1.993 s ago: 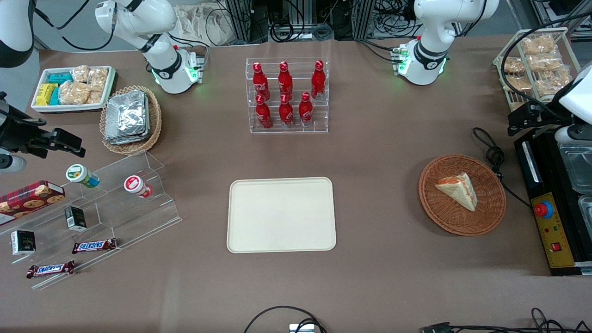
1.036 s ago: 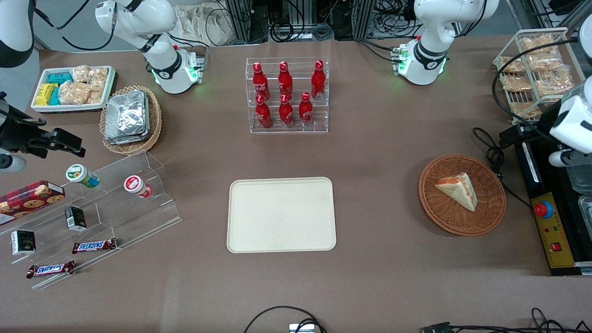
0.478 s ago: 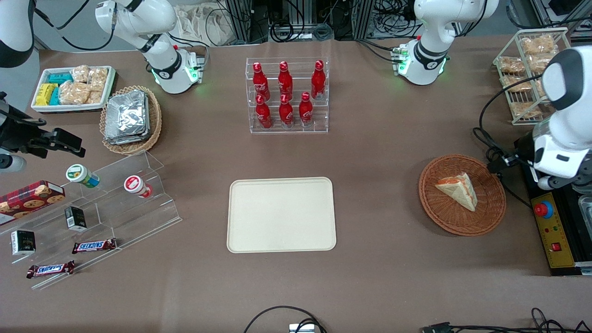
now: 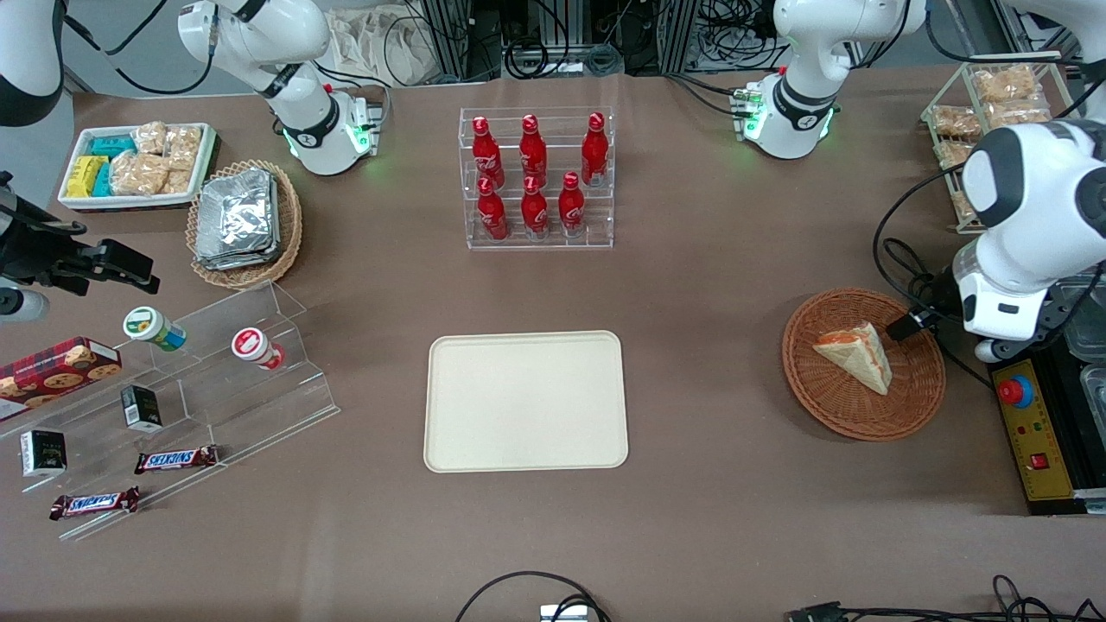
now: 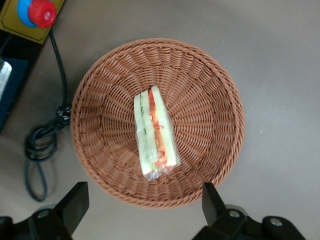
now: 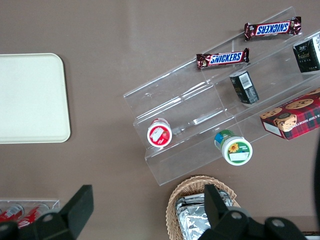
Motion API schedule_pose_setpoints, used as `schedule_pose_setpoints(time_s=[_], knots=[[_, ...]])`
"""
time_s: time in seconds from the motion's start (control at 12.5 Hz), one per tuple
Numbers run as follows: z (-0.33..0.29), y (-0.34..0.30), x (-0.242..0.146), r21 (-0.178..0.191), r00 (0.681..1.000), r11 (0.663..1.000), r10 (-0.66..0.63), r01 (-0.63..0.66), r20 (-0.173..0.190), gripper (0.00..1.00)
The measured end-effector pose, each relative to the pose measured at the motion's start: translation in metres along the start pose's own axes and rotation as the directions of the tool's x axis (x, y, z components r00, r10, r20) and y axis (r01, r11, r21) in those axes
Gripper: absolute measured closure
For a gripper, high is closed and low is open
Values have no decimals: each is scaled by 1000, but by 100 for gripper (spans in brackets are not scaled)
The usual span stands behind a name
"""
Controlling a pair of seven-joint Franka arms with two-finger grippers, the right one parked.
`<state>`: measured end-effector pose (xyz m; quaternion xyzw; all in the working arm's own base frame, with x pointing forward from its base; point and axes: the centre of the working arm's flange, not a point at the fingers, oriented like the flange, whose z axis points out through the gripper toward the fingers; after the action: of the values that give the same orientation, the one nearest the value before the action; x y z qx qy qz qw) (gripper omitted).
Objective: Place sandwich from basket to tray
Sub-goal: 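Lower the open left gripper around the wrapped sandwich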
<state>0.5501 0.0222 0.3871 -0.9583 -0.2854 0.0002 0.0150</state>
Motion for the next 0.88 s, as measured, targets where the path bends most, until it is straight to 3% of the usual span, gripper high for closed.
schedule_pose_setpoints(time_s=[0.88], knots=[[106,11,2,-21,972,972,-233,232,-29,0]])
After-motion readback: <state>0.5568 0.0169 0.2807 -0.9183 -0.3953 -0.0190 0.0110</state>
